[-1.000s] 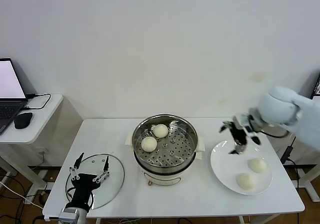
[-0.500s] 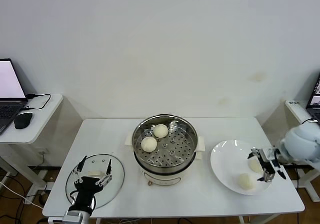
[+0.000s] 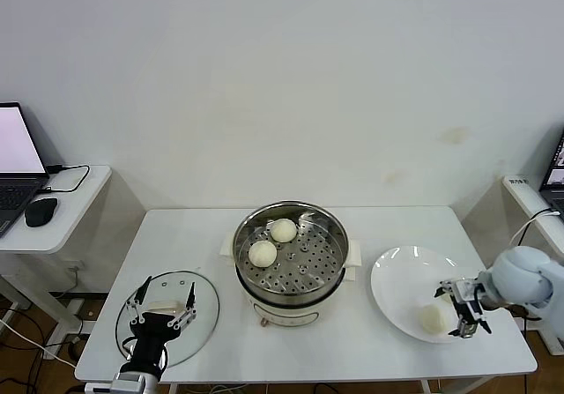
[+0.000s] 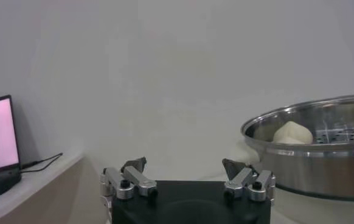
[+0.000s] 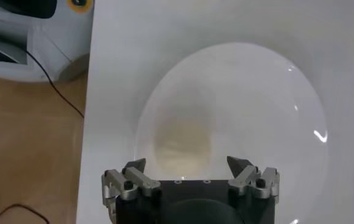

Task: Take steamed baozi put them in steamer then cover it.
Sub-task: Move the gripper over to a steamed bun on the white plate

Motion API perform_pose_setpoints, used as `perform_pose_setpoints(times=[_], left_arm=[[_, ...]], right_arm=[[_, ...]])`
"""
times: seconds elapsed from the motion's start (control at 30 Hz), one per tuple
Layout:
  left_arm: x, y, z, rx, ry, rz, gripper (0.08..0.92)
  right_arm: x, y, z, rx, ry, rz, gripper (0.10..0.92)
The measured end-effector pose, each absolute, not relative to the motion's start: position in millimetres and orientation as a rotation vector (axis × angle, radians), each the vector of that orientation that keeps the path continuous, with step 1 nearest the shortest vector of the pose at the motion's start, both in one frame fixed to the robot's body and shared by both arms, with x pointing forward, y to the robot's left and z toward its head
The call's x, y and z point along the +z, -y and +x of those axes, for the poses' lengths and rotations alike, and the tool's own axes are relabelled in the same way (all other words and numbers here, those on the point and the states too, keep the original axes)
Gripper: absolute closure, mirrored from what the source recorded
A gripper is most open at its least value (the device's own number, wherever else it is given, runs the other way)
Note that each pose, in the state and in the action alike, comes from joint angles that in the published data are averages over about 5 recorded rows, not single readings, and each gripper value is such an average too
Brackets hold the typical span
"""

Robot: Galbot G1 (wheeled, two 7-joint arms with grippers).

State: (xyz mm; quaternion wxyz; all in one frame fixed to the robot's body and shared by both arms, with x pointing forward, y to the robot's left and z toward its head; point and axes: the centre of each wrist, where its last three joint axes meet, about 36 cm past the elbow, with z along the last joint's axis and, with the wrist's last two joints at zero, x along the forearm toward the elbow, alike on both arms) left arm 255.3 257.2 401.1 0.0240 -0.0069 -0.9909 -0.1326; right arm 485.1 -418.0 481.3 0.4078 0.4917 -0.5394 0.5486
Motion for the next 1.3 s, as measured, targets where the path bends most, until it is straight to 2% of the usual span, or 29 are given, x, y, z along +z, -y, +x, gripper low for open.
perform_pose_setpoints(times=[0.6, 1.0, 1.3], left_arm=[[397, -259, 258, -0.414, 3.063, -0.012, 0.177], [397, -260, 258, -0.413, 3.065, -0.007, 0.177], [401, -261, 259, -0.416, 3.075, -0.005, 0.177]], right_arm=[[457, 415, 490, 1.350, 1.363, 1.210, 0.318], [460, 414, 494, 1.344, 1.357, 1.209, 0.525], [485, 415, 503, 1.368, 1.387, 1.196, 0.531]])
